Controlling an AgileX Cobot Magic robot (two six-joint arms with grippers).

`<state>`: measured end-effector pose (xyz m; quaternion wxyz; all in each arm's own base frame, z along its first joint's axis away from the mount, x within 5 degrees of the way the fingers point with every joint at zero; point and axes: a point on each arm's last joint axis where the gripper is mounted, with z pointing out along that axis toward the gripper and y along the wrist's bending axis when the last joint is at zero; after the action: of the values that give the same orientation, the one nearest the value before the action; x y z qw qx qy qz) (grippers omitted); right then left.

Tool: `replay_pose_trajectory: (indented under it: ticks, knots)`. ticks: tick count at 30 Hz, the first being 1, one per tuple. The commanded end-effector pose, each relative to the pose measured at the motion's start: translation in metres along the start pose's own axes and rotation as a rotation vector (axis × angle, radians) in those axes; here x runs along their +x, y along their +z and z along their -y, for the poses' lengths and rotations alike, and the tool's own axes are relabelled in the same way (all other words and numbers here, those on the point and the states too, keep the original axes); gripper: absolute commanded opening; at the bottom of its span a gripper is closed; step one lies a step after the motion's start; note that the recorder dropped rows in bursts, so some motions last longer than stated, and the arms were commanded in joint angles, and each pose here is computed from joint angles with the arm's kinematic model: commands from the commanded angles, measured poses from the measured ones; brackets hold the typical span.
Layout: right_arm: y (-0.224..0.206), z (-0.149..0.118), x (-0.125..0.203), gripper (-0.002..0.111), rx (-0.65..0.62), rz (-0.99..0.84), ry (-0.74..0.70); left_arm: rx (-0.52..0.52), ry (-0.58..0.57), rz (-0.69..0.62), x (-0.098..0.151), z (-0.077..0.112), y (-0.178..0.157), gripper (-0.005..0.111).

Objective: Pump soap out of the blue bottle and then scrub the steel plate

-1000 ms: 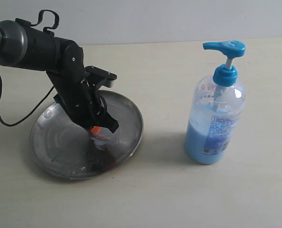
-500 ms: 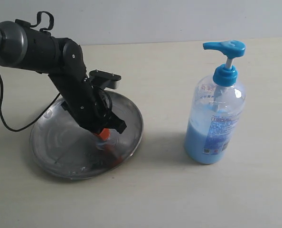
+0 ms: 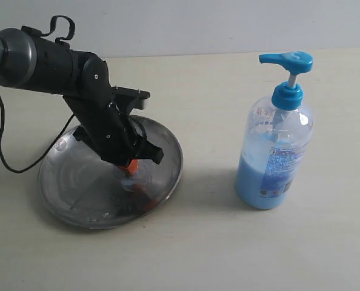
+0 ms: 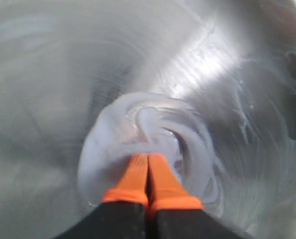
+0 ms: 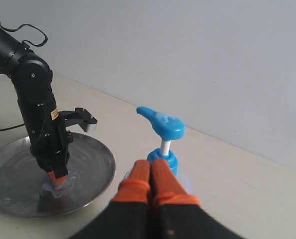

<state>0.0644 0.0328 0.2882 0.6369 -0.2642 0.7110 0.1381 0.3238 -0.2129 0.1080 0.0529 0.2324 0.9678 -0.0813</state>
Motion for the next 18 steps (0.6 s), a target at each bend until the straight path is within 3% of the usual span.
replay_pose_trajectory:
  ticks: [1,18]
  knots:
    - [0.000,0.000,0.001,0.000,-0.001,0.010,-0.020,-0.050,0.037,0.061,-0.002,-0.007,-0.002,0.000]
    - [0.001,0.000,0.001,0.000,0.000,0.005,-0.021,-0.033,0.062,0.378,-0.012,0.006,-0.102,0.000]
